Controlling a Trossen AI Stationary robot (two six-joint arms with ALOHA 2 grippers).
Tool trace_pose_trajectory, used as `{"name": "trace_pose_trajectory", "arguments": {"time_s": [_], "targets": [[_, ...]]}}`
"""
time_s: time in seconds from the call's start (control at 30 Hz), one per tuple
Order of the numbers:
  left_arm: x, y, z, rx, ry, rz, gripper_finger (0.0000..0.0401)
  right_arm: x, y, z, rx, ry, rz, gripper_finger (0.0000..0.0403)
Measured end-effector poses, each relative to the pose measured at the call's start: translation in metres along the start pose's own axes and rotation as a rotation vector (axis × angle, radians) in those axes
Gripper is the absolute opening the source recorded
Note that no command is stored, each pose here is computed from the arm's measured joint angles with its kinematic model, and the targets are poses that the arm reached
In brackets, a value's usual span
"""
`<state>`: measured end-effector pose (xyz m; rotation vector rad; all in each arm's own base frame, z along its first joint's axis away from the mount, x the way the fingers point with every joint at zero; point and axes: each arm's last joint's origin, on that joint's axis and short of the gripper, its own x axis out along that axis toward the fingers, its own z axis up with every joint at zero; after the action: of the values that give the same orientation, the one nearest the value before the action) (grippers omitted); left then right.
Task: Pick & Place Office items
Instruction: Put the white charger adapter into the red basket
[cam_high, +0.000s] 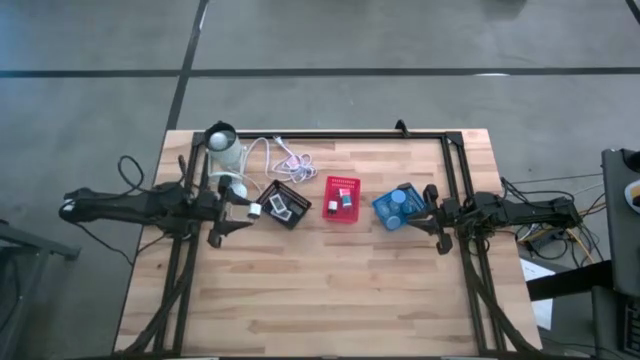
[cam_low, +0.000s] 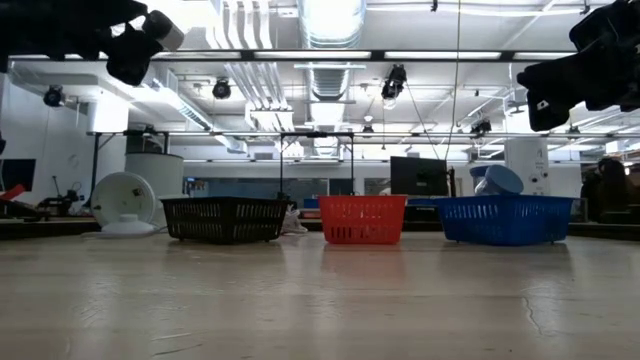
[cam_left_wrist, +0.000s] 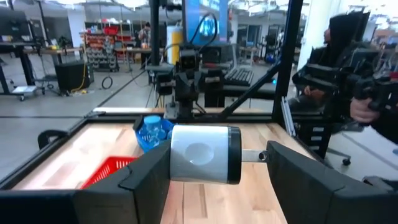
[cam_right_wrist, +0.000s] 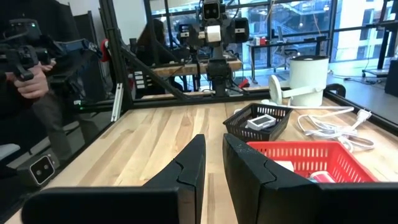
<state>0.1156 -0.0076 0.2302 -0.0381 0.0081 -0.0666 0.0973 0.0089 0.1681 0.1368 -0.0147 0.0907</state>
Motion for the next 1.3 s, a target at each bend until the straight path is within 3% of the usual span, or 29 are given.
{"name": "trace_pose_trajectory", "arguments": {"time_s": [0.6, 0.87, 1.07, 1.3], "targets": [[0.000, 0.001, 0.002, -0.046, -0.003, 0.027, 0.0248, 0.000, 0.000, 0.000, 0.014, 0.000, 0.000, 0.0054], [0.008, 0.002, 0.046, -0.037, -0.062, 0.120, 0.0248, 0.000, 0.000, 0.002, 0.011, -0.017, 0.002, 0.0054], [0.038, 0.003, 0.085, 0.014, -0.031, 0.221, 0.0248, 0.000, 0.000, 0.002, 0.007, -0.024, 0.002, 0.0054], [0.106, 0.006, 0.107, 0.078, 0.081, 0.246, 0.0248, 0.000, 0.000, 0.003, 0.001, -0.028, 0.003, 0.0054]]}}
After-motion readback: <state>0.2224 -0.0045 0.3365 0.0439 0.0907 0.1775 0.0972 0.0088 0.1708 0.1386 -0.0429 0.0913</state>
